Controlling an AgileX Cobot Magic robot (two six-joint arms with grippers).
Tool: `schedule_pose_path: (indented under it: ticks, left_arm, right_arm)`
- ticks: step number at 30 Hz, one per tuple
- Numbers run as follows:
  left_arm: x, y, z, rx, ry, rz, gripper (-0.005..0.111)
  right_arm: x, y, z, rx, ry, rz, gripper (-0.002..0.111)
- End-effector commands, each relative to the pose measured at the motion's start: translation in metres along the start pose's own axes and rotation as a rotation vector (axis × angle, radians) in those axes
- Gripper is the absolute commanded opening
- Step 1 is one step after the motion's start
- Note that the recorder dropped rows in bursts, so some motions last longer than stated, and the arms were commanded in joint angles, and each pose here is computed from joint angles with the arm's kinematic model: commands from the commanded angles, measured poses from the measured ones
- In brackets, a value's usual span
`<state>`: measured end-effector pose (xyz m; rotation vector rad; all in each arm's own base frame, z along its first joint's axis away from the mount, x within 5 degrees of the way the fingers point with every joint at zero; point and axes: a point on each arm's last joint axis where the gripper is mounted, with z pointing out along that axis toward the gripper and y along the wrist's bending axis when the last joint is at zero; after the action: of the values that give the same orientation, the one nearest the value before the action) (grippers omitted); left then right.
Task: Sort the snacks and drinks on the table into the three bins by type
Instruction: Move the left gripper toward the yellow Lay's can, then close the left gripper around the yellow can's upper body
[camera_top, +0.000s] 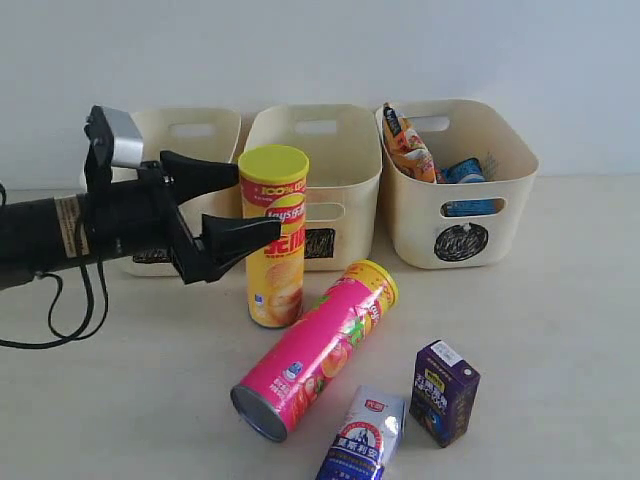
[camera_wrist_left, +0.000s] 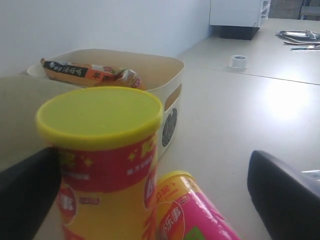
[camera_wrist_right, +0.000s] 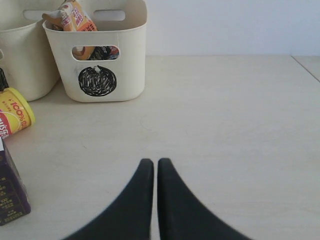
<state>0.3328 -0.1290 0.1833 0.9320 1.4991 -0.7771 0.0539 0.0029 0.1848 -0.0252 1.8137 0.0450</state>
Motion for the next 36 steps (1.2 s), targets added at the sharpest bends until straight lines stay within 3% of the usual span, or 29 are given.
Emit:
schedule_pose_path:
  ticks: [1,22,26,28,30,36]
  left_arm:
    - [0.005,0.006,0.006,-0.039,-0.012,-0.051,0.093]
    - [0.008,0.017,0.015,-0.040,-0.051,-0.024,0.093]
    - [0.008,0.017,0.015,-0.039,-0.053,-0.021,0.089]
    - [0.008,0.017,0.015,-0.039,-0.053,-0.019,0.082]
    - [0.008,0.017,0.015,-0.039,-0.053,-0.019,0.067]
    - [0.008,0.017,0.015,-0.039,-0.053,-0.019,0.004]
  right_arm:
    - [0.001,0.000,0.000,0.002,-0.008,-0.002,0.000]
    - [0.001,0.000,0.000,0.002,-0.008,-0.002,0.000]
    - [0.001,0.000,0.000,0.002,-0.008,-0.002,0.000]
    - [0.001,0.000,0.000,0.002,-0.008,-0.002,0.000]
    - [0.001,0.000,0.000,0.002,-0.008,-0.002,0.000]
    - [0.001,0.000,0.000,0.002,-0.005,-0.002,0.000]
